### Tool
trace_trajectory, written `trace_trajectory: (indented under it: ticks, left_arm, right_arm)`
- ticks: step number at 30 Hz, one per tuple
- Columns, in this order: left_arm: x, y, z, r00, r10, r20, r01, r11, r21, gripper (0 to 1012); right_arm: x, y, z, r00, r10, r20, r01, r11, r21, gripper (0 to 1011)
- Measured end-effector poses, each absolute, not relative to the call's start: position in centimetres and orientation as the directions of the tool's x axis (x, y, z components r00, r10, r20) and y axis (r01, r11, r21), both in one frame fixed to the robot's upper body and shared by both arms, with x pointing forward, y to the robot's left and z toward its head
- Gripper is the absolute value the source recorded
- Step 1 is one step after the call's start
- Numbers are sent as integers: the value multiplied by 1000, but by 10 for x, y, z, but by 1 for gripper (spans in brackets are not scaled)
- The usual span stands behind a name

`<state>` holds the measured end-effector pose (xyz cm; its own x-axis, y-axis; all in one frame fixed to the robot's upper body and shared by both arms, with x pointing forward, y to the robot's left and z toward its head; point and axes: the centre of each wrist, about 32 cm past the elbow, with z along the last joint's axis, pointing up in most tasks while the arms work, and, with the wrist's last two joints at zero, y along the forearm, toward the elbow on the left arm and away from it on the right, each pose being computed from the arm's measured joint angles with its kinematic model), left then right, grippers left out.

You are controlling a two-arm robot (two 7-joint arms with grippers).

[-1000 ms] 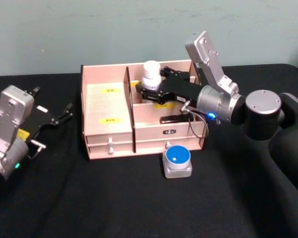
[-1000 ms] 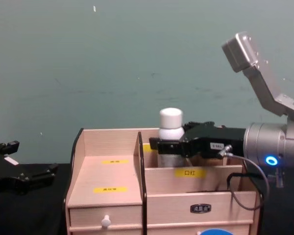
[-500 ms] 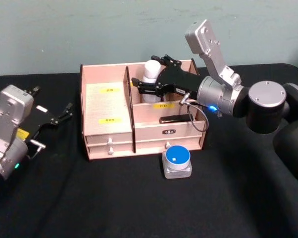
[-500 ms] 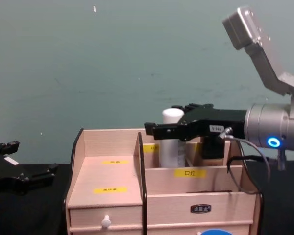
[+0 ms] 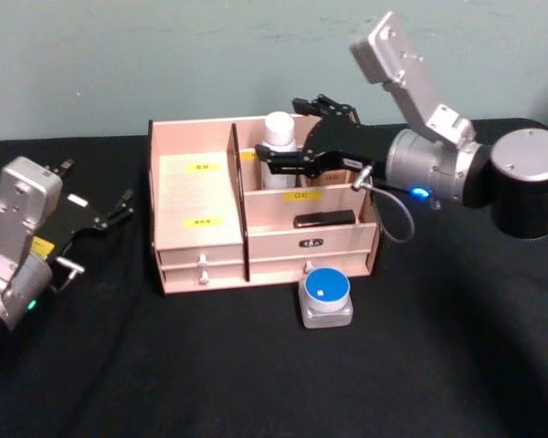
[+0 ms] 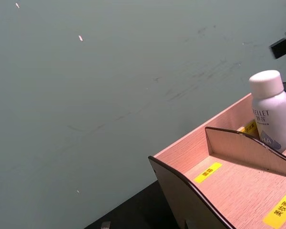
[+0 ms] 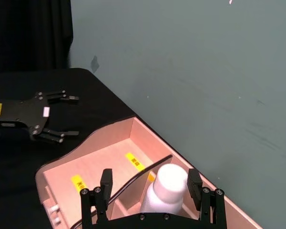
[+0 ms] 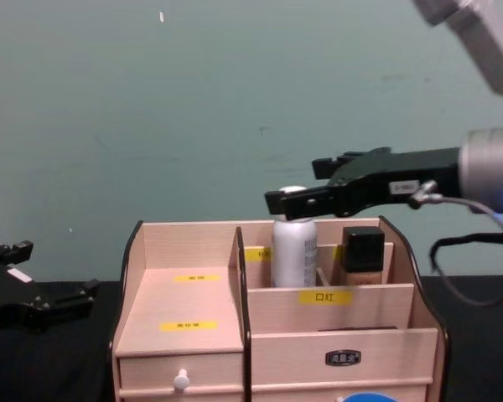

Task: Pick up the facial cleanser and watermelon frost from the table and place them into the tiered storage box.

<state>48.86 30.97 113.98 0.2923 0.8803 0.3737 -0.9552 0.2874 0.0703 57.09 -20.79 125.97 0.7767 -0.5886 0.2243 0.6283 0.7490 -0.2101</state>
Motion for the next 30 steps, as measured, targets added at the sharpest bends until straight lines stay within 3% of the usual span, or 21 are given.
trace_trajectory:
  ticks: [11,20,30]
  left_arm:
    - [489,310,1140,292,880,374,-955,287,70,1010]
    - [489,310,1140,292,880,374,-955,287,70,1010]
    - [489,310,1140,292,880,374,-955,287,70,1010]
  right_arm:
    - [523,-222,1271,791,-580,192,611,742,-277,1002]
    - [482,-231,1259,809,-569,149,584,747,-318,1003]
    - [457,-243,1241,802,-587,113,580,718,-386,1002]
